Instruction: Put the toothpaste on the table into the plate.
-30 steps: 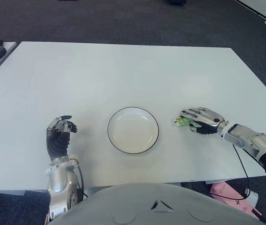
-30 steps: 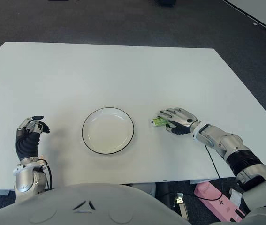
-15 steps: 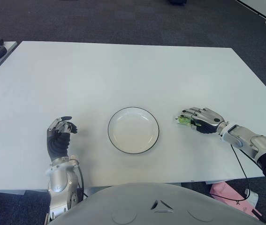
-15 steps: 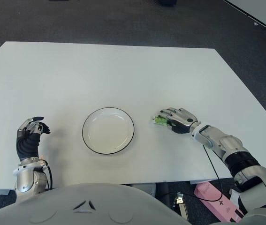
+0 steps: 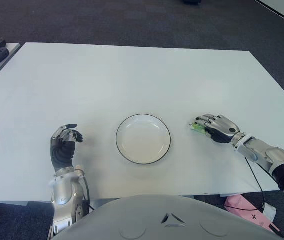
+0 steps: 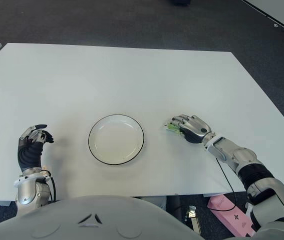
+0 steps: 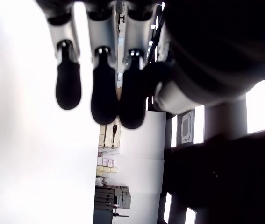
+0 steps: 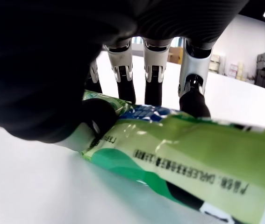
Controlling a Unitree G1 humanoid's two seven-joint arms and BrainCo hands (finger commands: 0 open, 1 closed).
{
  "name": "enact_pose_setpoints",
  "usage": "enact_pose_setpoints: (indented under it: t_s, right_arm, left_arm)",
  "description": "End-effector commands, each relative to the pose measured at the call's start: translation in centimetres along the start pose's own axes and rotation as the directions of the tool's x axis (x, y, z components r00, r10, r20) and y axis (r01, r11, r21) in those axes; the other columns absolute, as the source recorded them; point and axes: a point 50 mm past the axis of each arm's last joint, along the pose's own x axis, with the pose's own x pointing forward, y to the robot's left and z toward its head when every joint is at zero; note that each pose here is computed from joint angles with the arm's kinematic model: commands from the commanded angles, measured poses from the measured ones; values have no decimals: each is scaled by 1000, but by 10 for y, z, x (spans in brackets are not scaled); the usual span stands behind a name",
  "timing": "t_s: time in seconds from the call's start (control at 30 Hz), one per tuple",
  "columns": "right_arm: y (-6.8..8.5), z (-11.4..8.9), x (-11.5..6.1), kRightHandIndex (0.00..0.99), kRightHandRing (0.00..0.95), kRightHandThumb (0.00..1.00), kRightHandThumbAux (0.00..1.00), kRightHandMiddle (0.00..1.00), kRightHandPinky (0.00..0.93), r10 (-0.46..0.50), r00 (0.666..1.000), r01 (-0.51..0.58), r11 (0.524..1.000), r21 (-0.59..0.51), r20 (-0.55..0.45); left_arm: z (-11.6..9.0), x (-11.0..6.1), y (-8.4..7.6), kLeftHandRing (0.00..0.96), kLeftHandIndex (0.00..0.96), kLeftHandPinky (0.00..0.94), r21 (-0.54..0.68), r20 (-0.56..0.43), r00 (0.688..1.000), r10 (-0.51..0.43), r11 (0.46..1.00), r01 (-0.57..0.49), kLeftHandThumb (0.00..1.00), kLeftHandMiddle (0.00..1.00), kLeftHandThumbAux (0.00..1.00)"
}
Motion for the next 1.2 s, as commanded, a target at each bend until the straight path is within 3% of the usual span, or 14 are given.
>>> enact_pose_setpoints:
  t_s: [0.03,0.77,0.87,1.07,1.2]
  right_arm:
    - [42,20,-15,440,889,743,710,890,909,177,983,-179,983,51,42]
    - [37,20,-12,439,884,741,713,894,886,10,999,-4,988,157,-38]
    - [33,19,-11,439,883,741,713,893,887,-21,999,28,987,157,-49]
    - [2,11,1,439,881,740,713,891,878,-132,987,144,977,155,-89]
    - [-9,8,6,439,879,740,713,890,871,-179,976,198,967,161,-125]
  left_arm:
    - [-2,0,-1,634,433,596,7,-18,1000,3,1000,-3,697,655,721]
    - [-2,1,0,646,433,609,-7,-42,999,24,1000,-24,697,664,722]
    - [-2,2,0,645,433,607,-11,-42,999,25,1000,-26,697,663,722]
    - [-2,2,-1,644,433,605,3,-40,999,20,1000,-19,698,663,721]
    - [-2,2,-1,641,433,601,1,-35,999,15,1000,-15,698,661,721]
